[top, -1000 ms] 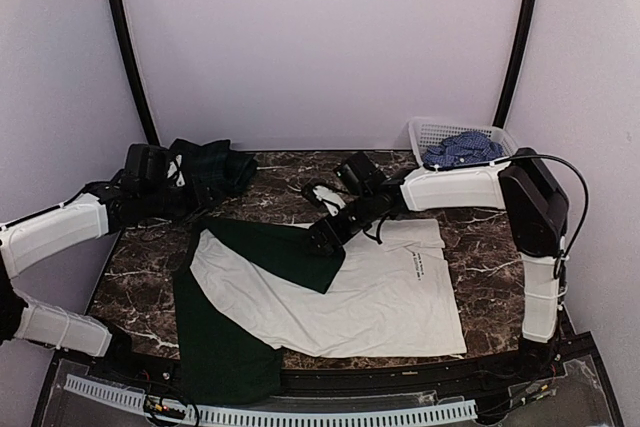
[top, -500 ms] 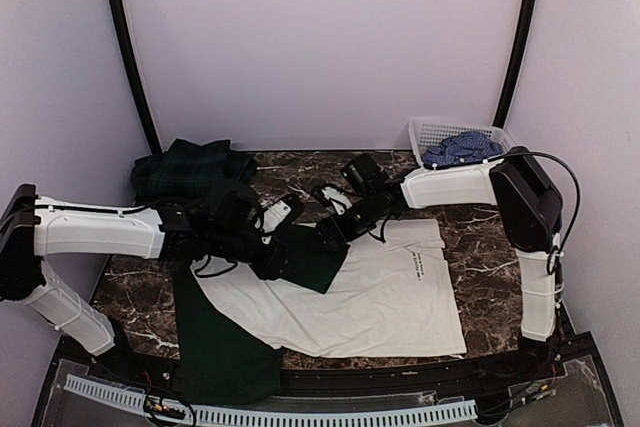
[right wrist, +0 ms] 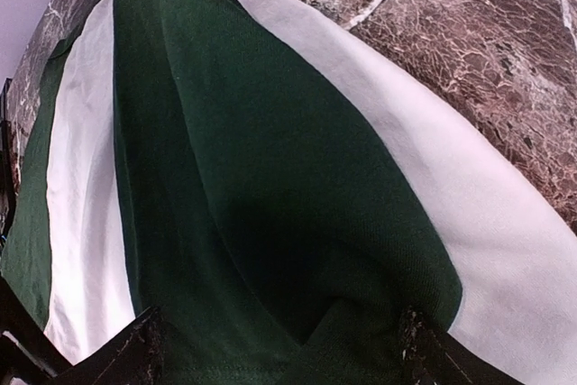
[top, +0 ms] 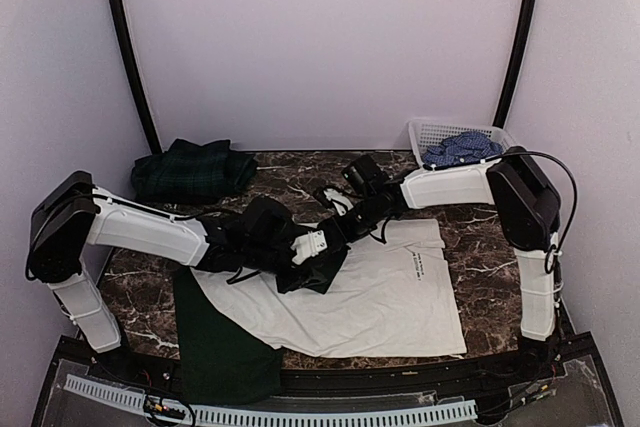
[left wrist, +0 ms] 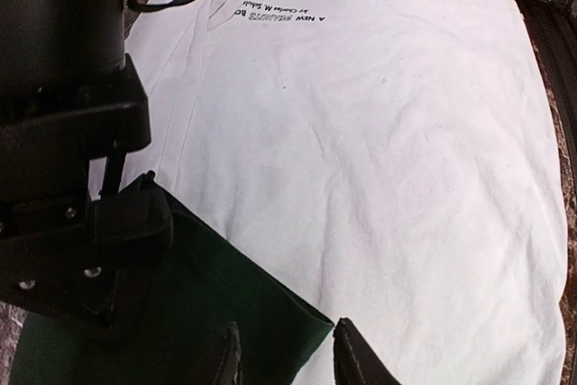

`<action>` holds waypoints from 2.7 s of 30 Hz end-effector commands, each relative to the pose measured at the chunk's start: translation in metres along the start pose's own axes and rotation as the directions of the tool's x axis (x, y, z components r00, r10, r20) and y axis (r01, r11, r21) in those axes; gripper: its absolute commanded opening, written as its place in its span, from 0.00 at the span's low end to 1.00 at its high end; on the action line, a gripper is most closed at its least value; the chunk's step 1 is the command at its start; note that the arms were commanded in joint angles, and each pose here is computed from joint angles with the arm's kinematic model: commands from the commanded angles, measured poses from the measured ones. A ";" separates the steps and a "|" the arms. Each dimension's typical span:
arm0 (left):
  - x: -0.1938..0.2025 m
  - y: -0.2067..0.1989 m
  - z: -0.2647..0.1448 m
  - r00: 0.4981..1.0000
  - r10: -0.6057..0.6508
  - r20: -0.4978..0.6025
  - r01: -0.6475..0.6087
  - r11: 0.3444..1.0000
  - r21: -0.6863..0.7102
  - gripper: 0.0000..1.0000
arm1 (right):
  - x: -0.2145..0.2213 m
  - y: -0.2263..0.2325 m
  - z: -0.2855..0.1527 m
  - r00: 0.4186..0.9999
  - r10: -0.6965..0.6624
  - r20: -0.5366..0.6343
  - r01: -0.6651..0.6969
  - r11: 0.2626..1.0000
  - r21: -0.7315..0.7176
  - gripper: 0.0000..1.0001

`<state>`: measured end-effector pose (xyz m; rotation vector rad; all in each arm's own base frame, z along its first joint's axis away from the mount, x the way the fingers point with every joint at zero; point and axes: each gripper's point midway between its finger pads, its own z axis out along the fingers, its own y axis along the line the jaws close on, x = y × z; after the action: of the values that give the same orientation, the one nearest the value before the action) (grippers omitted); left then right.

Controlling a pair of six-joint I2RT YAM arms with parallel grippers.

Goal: Fold and stack the mixed laundry pile
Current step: Adjust the 1/3-folded T-shirt at the center of the board.

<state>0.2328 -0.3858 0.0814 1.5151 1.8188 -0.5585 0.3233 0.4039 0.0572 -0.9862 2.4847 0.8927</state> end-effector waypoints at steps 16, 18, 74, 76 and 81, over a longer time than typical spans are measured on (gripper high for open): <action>0.013 -0.002 0.028 0.978 0.206 -0.028 -0.205 0.979 0.022 0.42 | -0.004 -0.005 0.005 1.000 0.021 0.010 -0.021 0.999 -0.029 0.85; 0.016 0.000 0.031 0.976 0.212 -0.046 -0.211 0.977 0.023 0.38 | -0.004 -0.005 0.005 1.000 0.022 0.009 -0.021 0.999 -0.030 0.85; 0.050 -0.018 -0.169 0.957 -0.105 -0.271 0.045 0.974 -0.222 0.40 | 0.025 0.113 -0.035 0.992 -0.118 0.034 0.123 0.979 -0.164 0.65; 0.023 0.007 -0.194 0.971 -0.211 -0.108 0.169 0.937 -0.307 0.47 | 0.029 0.122 -0.026 0.989 -0.142 0.034 0.145 0.977 -0.155 0.57; 0.008 0.070 -0.241 0.876 -0.440 0.199 0.479 0.744 -0.466 0.61 | 0.032 0.130 -0.003 0.993 -0.119 0.006 0.118 0.978 -0.175 0.49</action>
<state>0.2149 -0.2099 0.2097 1.0451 2.0754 -0.2400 0.2017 0.4414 0.1024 -1.2158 2.3813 1.0621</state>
